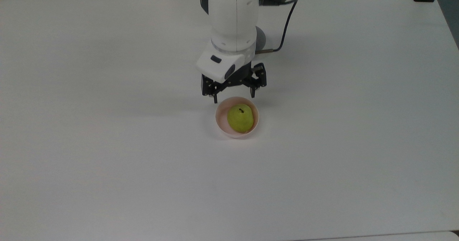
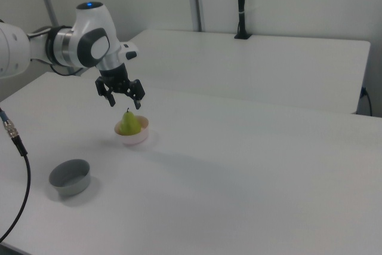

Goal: Place the pear in the bowl

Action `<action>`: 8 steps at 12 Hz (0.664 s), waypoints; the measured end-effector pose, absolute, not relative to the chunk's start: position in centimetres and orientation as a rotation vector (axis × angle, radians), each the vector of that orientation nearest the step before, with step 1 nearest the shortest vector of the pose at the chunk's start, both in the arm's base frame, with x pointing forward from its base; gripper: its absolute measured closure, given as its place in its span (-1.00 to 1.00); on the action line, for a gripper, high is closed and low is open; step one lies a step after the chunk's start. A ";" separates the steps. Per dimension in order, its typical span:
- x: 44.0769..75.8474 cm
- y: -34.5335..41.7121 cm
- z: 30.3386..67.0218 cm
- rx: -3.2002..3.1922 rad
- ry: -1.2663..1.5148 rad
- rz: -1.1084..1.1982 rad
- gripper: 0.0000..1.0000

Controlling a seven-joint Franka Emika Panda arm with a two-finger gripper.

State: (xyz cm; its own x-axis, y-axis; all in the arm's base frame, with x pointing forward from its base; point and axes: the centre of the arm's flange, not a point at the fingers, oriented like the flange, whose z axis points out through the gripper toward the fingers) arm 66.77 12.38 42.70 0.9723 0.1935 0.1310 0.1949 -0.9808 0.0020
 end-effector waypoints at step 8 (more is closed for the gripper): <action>59.2 3.5 57.2 -3.100 -0.129 0.013 -1.00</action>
